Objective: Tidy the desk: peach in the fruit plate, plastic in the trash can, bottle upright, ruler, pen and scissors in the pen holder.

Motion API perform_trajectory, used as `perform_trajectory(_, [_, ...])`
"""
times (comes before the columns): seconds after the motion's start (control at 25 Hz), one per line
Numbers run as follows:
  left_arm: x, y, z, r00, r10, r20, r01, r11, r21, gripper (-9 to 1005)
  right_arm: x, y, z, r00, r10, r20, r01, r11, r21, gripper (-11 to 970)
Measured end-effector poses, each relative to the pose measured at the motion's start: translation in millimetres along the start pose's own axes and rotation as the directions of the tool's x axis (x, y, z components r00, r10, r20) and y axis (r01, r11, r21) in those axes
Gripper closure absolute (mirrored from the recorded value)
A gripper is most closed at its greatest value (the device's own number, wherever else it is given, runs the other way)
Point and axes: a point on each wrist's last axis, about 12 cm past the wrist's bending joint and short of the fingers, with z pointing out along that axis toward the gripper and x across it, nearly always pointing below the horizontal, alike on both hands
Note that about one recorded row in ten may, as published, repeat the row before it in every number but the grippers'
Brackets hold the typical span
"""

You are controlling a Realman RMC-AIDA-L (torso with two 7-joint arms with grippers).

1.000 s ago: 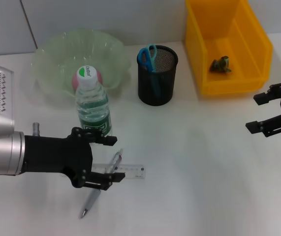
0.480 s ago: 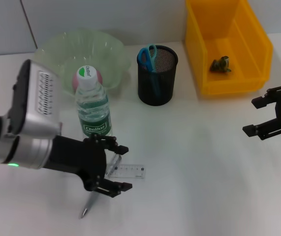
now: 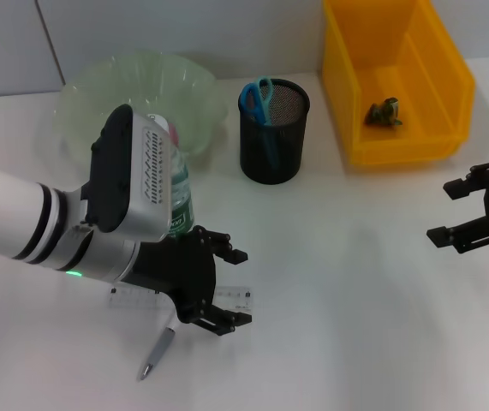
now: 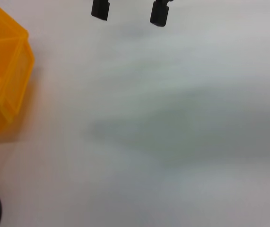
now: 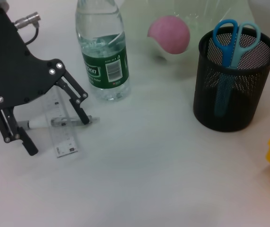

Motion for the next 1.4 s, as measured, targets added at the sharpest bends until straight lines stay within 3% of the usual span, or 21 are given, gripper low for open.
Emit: perform_trajectory(1.4, [-5.8, 12.1, 12.1, 0.996, 0.027, -0.084, -0.022, 0.998, 0.053, 166, 0.0, -1.2, 12.0, 1.0, 0.011, -0.012, -0.011, 1.0, -0.007, 143])
